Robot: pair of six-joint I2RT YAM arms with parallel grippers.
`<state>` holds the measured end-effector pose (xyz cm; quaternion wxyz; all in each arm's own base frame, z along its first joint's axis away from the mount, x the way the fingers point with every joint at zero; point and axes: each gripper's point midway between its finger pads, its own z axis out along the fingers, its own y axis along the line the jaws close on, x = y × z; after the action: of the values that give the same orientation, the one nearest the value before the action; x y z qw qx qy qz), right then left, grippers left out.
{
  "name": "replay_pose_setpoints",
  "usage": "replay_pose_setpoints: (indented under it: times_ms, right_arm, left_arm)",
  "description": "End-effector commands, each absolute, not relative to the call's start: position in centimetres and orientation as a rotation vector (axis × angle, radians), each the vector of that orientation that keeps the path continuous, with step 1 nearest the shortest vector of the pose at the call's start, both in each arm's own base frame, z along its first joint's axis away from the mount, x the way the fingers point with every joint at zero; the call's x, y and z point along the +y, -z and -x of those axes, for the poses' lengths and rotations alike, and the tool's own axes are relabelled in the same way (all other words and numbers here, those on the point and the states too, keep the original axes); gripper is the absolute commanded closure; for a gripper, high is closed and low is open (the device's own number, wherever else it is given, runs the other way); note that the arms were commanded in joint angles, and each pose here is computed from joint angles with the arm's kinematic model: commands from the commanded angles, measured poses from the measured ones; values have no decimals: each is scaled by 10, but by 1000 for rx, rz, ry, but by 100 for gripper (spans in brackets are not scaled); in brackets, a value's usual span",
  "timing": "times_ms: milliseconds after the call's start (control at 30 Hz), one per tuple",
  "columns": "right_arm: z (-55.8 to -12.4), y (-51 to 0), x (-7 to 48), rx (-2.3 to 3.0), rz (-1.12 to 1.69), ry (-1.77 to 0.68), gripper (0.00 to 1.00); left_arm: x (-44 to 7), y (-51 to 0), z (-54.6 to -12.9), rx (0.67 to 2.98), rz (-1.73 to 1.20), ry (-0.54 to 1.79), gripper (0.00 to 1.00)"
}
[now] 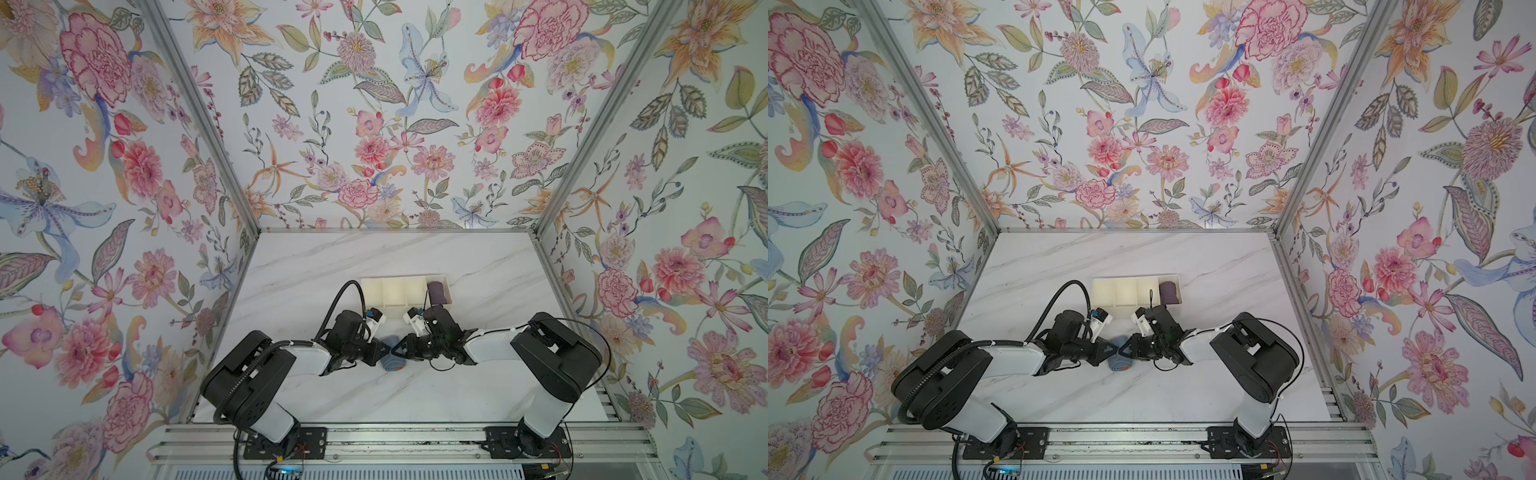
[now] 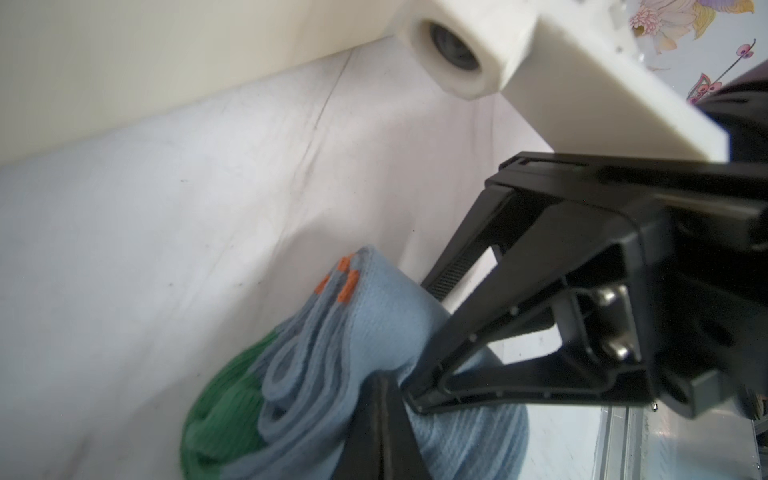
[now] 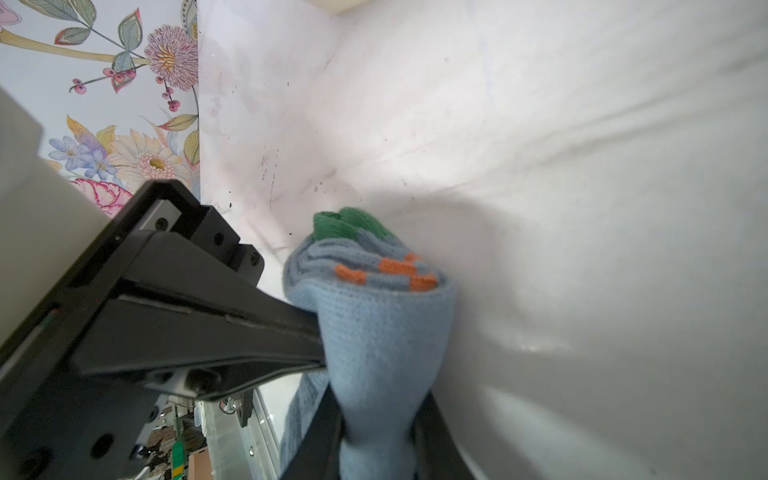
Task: Roll the socks
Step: 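Grasp the blue sock roll upright with the right gripper while the left gripper steadies it, then carry the sock roll with the right gripper to the tray while the left gripper withdraws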
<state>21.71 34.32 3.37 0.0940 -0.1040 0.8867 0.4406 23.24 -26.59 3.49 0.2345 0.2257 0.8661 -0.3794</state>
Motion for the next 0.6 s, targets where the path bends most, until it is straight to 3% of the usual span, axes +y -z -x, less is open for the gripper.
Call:
replay_pose_setpoints:
  times_ms: [0,267,567]
  right_arm:
    - [-200,-52,357,2582,457,-1324,100]
    - [-221,-93,346,2504,468,-1279,100]
    - [-261,-149,323,2408,435,-1223,100]
  left_arm:
    - [-251,-29,-233,2446,-526,952,100]
    - [-231,-106,-279,2259,-436,913,100]
    - [-208,-138,-298,2195,-410,849,100]
